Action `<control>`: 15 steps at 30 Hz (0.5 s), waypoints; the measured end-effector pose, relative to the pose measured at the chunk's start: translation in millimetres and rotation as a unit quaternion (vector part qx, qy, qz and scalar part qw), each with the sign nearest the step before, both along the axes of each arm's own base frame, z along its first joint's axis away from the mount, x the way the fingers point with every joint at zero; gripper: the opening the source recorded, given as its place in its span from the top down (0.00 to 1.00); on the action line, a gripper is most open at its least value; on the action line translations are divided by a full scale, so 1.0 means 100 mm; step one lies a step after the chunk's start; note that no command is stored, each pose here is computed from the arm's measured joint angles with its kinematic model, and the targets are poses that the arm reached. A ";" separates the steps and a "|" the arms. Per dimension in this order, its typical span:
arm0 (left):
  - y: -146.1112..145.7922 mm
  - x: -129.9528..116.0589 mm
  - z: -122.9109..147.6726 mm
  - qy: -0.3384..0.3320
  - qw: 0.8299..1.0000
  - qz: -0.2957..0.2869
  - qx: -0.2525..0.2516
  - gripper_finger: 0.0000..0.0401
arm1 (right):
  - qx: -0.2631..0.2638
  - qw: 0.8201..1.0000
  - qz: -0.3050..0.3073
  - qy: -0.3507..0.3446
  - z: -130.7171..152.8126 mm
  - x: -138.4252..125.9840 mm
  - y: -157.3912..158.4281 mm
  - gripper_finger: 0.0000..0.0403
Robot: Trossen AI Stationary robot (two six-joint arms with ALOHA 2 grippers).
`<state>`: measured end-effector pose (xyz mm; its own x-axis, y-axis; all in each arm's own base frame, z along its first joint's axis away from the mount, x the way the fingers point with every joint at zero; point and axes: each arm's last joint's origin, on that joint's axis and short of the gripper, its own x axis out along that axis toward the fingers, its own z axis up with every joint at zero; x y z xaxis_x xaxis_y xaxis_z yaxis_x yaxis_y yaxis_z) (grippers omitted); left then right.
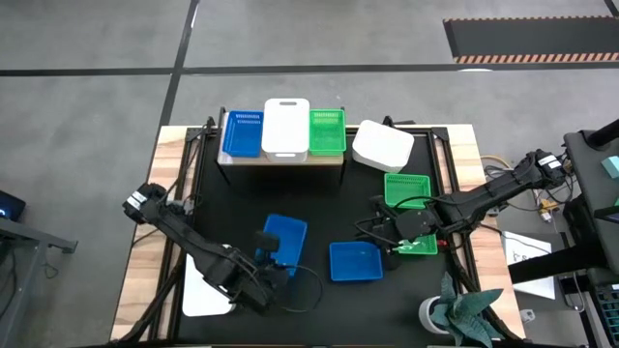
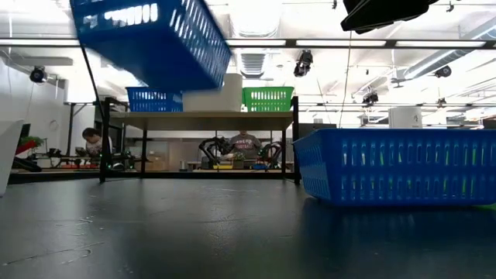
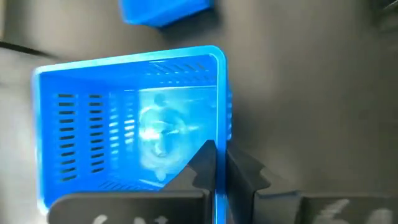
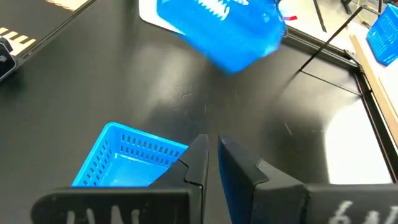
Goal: Stack baskets on shelf by color
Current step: Stack the left blue bin on top of the blue bin on the shelf
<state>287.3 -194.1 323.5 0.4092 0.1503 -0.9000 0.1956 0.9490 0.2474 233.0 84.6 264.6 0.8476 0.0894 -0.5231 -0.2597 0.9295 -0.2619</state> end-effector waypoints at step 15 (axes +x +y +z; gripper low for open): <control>0.80 -0.35 0.80 -0.028 0.985 -0.019 0.169 1.00 | 0.000 1.000 -0.001 0.000 -0.01 0.00 0.00 0.93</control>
<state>252.5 -114.0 403.2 0.4674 0.4210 -0.7774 0.2060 0.8032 0.5589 232.8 84.4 263.6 0.8472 0.0881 -0.5239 -0.2588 0.9297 -0.2622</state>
